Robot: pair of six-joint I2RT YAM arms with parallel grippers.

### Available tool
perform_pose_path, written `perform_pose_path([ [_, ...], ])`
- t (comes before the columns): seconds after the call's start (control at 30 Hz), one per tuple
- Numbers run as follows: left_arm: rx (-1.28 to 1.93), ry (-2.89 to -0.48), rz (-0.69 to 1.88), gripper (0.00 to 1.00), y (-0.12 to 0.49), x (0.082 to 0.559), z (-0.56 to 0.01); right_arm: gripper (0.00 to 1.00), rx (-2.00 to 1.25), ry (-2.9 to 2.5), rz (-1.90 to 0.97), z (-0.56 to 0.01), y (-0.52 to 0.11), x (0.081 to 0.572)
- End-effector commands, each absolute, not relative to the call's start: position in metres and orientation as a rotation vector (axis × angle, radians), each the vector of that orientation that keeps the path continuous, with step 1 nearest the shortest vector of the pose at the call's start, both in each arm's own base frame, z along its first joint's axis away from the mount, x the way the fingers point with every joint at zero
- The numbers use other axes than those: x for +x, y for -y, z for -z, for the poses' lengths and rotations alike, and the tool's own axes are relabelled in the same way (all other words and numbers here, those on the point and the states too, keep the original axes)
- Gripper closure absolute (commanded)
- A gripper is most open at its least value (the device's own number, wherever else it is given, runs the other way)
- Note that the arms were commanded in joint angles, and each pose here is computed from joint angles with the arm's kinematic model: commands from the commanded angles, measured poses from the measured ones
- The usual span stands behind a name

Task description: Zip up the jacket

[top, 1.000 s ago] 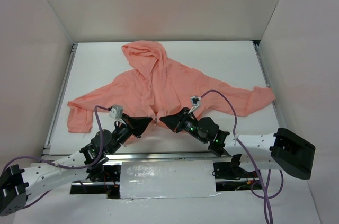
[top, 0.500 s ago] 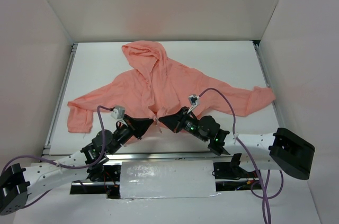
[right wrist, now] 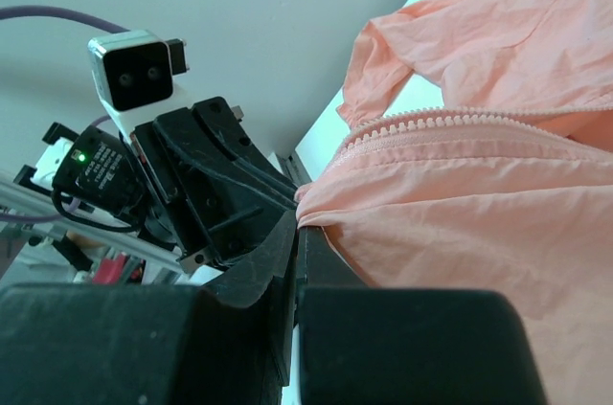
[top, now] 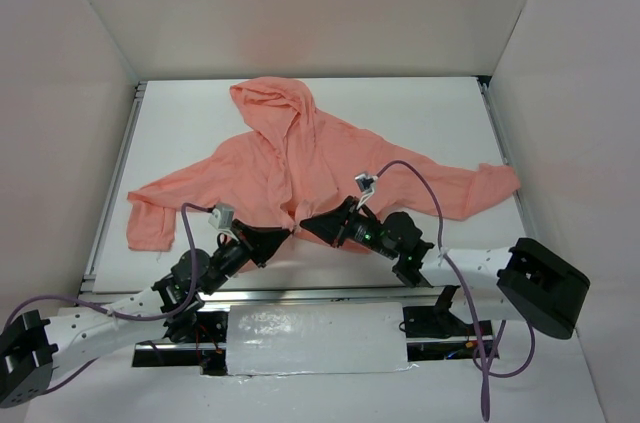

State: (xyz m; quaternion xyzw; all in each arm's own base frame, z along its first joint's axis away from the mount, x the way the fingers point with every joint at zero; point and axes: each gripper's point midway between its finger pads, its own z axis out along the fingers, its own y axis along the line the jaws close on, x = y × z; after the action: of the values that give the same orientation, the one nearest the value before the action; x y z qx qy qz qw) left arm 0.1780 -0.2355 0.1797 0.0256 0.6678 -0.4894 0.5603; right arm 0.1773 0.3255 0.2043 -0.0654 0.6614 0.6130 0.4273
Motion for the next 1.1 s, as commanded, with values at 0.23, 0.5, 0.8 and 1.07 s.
perform_pose_path([
  [0.23,0.136,-1.412,1.264,1.0,0.24,0.163,-0.214,1.0,-0.319,-1.556,-1.635,-0.215,-0.33,0.174],
  [0.5,0.198,-1.402,1.265,1.0,0.244,0.158,-0.209,1.0,-0.348,-1.535,-1.624,-0.217,-0.324,0.176],
  [0.8,0.242,-1.394,1.279,1.0,0.249,0.154,-0.207,1.0,-0.355,-1.472,-1.669,-0.23,-0.315,0.172],
  [1.07,0.265,-1.406,1.269,1.0,0.246,0.15,-0.194,1.0,-0.363,-1.423,-1.745,-0.242,-0.311,0.166],
])
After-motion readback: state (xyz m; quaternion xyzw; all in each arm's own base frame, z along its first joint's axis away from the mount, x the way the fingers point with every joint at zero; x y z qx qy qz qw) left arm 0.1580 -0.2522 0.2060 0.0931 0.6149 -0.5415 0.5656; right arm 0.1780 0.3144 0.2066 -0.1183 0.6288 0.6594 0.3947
